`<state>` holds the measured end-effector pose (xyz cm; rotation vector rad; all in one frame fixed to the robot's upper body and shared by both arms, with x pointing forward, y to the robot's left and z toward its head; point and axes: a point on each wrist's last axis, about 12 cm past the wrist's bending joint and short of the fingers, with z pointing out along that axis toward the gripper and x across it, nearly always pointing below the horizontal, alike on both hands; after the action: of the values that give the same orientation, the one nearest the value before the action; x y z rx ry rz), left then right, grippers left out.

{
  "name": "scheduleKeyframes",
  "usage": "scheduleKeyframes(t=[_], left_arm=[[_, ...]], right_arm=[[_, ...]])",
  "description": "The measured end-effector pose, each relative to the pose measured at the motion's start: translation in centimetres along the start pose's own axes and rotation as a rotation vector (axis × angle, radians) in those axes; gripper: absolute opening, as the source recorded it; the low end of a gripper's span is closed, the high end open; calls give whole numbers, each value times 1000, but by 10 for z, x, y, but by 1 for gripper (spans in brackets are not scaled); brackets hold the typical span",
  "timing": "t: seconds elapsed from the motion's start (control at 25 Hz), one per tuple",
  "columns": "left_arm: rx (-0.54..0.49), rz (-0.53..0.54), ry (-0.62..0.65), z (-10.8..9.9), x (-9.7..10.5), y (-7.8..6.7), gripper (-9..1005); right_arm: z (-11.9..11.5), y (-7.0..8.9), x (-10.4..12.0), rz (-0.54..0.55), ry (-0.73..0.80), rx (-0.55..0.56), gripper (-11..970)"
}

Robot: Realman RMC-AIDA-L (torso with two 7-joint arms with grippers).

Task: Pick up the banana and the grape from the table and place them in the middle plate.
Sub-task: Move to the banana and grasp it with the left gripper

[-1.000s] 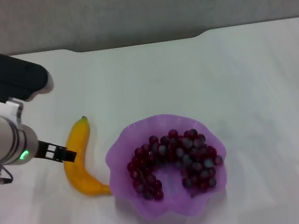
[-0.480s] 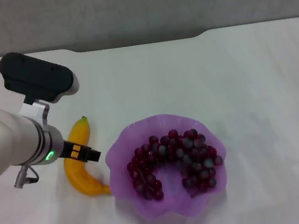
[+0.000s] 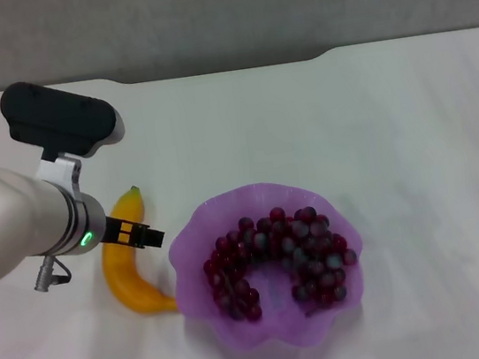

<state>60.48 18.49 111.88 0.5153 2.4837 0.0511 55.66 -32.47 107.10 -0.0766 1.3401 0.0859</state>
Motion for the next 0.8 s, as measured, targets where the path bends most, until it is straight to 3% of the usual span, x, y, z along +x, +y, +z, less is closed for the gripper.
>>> scheduleKeyframes(t=[0.8], left_arm=[[-54,-27,-9,19,2,3,896]], right_arm=[[0,4,1,0,5,-18,903]])
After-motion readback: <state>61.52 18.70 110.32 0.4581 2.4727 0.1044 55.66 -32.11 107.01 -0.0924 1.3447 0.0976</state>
